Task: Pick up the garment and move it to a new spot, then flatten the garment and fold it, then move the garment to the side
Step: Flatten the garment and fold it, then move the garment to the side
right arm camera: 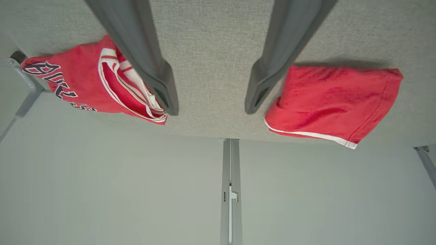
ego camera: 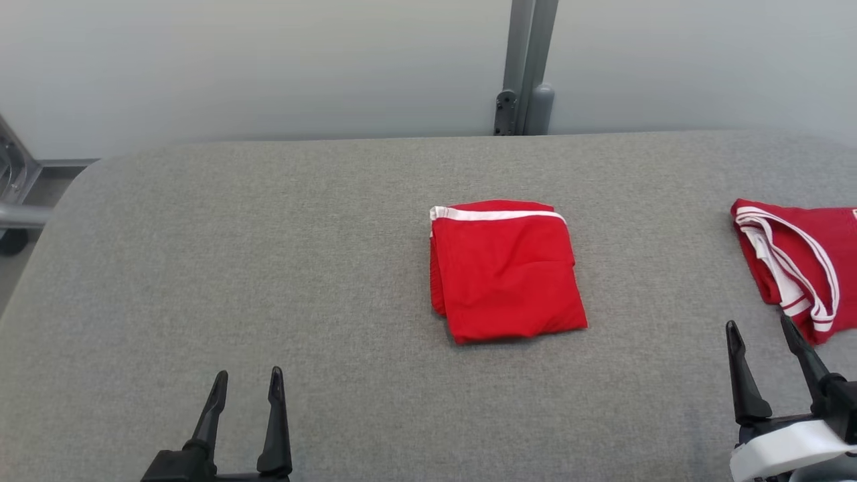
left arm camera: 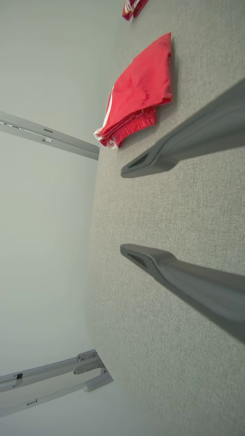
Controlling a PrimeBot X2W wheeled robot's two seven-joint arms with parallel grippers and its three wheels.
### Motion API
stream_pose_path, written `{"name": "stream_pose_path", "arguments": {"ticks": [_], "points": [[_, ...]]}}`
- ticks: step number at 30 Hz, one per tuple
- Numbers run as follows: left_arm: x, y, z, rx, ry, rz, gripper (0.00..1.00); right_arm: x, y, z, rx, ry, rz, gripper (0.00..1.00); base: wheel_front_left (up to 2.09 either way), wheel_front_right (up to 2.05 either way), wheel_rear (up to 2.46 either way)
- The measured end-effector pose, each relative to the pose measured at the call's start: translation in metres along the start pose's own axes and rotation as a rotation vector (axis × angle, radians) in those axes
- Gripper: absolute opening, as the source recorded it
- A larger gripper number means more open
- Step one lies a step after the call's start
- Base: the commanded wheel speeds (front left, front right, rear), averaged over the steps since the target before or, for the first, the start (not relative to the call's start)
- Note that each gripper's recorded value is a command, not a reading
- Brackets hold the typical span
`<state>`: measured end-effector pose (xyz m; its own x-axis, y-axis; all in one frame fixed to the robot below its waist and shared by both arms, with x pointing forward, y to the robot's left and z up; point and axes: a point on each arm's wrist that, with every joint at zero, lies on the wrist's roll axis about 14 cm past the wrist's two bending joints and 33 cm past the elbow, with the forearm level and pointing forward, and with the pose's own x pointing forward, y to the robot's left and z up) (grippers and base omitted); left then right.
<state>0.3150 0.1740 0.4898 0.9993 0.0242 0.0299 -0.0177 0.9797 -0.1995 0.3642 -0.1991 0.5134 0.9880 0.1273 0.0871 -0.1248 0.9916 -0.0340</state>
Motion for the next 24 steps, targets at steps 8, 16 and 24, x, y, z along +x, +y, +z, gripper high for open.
{"name": "stream_pose_path", "arguments": {"ticks": [8,16,24], "points": [[0.008,-0.018,0.003,-0.001,-0.011,-0.064,1.0,-0.022,-0.015,-0.001,0.011,0.005,-0.069,1.0,0.0,0.0,0.0],[0.008,-0.022,-0.001,-0.007,0.003,-0.074,1.0,0.005,0.003,0.0,0.152,-0.011,-0.027,1.0,0.0,0.0,0.0],[0.037,-0.038,-0.004,-0.02,0.01,-0.122,1.0,0.093,0.042,-0.019,0.323,0.259,0.13,1.0,0.0,0.0,0.0]]}}
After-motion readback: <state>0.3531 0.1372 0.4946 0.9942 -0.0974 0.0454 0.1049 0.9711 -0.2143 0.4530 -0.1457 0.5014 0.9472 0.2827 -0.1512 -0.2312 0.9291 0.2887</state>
